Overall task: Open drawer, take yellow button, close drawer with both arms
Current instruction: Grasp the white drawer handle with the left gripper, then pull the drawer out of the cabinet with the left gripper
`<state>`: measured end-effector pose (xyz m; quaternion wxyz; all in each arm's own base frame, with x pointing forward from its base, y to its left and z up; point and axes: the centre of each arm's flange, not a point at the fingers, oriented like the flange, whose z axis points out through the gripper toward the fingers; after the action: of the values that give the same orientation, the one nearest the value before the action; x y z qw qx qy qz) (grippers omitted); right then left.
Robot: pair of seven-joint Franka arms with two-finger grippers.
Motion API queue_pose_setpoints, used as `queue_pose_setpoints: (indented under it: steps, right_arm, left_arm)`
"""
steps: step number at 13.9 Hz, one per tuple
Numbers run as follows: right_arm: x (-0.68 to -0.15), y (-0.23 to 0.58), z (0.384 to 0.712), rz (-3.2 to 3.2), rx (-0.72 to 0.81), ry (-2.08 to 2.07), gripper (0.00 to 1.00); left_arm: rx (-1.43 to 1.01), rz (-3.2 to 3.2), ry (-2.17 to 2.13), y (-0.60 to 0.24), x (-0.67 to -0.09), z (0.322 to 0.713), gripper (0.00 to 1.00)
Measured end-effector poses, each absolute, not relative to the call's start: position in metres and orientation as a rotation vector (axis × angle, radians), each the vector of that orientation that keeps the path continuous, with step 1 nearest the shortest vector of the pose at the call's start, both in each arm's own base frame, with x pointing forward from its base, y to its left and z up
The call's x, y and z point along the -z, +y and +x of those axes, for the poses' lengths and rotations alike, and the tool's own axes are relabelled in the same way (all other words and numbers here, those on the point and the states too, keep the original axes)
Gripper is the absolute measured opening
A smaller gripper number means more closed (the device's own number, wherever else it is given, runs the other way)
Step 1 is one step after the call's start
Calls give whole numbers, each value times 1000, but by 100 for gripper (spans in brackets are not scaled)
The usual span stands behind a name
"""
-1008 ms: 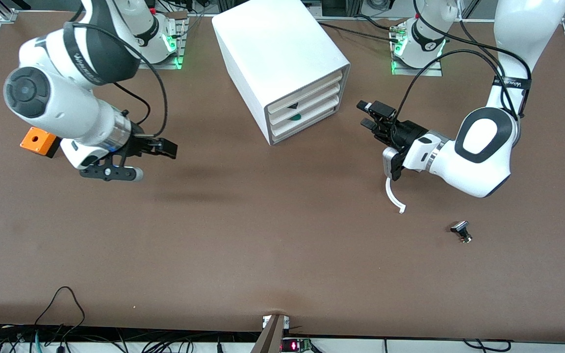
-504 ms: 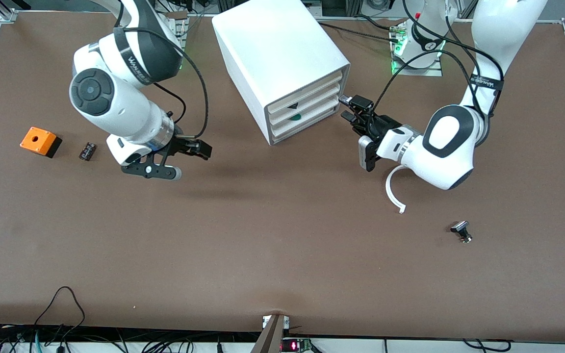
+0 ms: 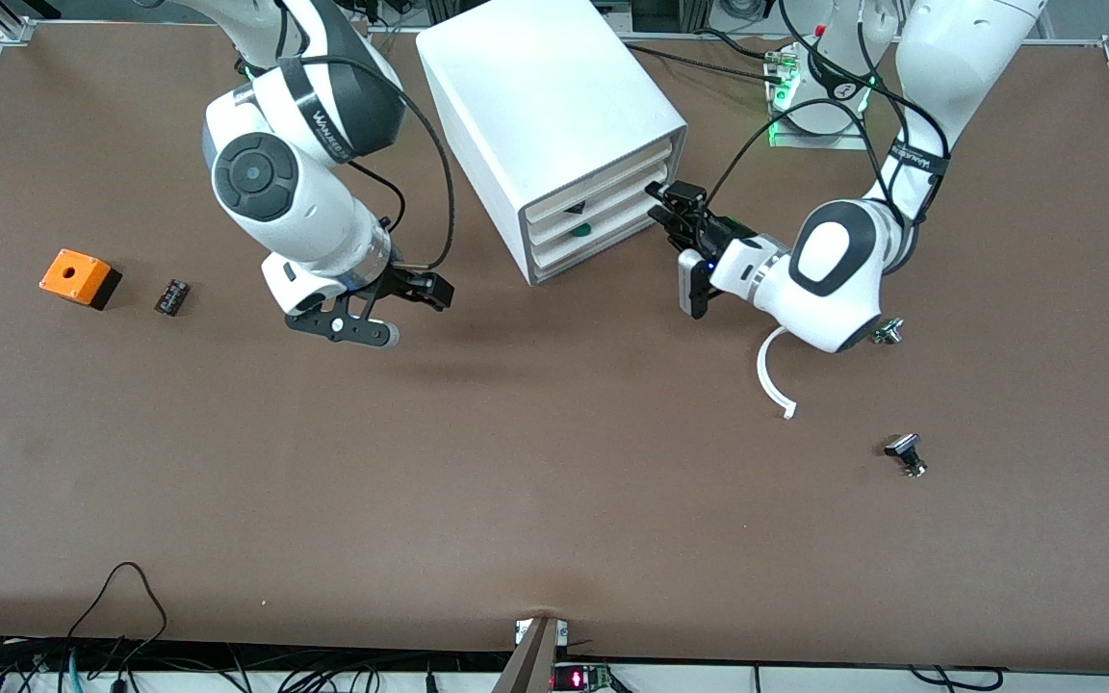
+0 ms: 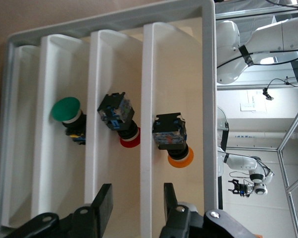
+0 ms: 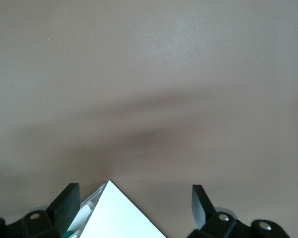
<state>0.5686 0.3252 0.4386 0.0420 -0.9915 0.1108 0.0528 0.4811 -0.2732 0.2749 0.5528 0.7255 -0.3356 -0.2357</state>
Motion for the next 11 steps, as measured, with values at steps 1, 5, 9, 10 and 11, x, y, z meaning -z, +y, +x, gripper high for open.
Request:
queue_pose_setpoints:
  steps: [1,5,9,10,11]
  right_arm:
    - [-439,327,568,-3034,-162,347,100]
    - [-439,332,565,-3031,-163,381,100]
    - [-443,333,566,-3025,-149,383,100]
    - [-444,333,566,-3024,-147,383,100]
    - [-445,334,566,-3024,-145,383,100]
  left_arm:
    - [568,1705,-802,-279,-274,476,49]
    - [566,1679,-826,-280,-265,464,47]
    - [571,1679,-835,-288,-259,455,47]
    - [573,1677,-839,-291,-259,454,47]
    - [574,1677,-844,-294,-258,451,45]
